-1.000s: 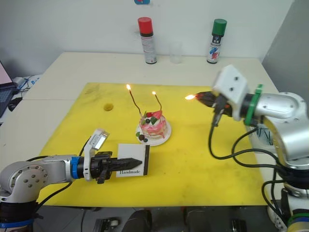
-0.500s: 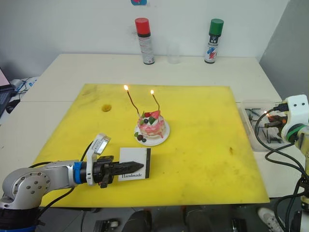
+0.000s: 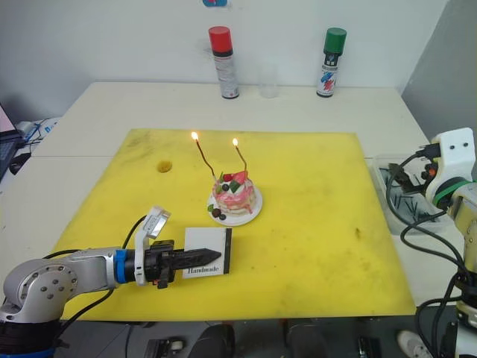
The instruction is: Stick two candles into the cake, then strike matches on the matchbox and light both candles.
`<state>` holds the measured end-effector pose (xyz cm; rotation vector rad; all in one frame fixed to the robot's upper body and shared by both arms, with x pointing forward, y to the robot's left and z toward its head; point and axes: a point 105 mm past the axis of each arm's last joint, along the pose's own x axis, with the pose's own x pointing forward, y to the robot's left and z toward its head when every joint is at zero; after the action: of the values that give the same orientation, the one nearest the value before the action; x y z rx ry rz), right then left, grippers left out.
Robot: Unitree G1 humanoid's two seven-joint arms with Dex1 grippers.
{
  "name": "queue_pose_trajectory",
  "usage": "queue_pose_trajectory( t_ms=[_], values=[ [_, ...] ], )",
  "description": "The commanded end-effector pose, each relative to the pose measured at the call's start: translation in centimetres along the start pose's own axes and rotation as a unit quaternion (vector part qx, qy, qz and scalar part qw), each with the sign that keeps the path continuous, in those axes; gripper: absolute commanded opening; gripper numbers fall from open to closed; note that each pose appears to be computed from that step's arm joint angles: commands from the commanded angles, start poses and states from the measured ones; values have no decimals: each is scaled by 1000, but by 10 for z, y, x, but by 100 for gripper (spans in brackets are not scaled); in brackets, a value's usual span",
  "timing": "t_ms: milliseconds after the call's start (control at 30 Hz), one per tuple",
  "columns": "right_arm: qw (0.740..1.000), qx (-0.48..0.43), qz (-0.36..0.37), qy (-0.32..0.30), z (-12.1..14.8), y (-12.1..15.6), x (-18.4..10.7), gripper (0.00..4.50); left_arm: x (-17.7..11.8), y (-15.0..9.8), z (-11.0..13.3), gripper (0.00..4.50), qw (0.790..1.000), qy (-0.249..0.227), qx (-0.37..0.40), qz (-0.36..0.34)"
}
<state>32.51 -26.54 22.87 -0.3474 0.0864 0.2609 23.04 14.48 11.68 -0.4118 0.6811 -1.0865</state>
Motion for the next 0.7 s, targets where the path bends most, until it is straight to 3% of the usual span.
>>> queue_pose_trajectory(
  t_ms=[33,167,267,367,700],
  values=[
    [982,-85,156,-68,35,56,-15,448,-7,1,0,0,999,20,-16,25],
    [920,-148,357,-70,34,125,-40,448,-6,5,4,0,997,29,-54,37],
    [882,-155,439,-72,33,157,-52,448,-2,8,10,0,996,31,-72,44],
    [863,-154,474,-78,34,173,-56,448,2,10,11,0,995,50,-67,55],
    [864,-153,473,-81,36,179,-53,450,-7,4,11,290,992,99,-7,80]
  ],
)
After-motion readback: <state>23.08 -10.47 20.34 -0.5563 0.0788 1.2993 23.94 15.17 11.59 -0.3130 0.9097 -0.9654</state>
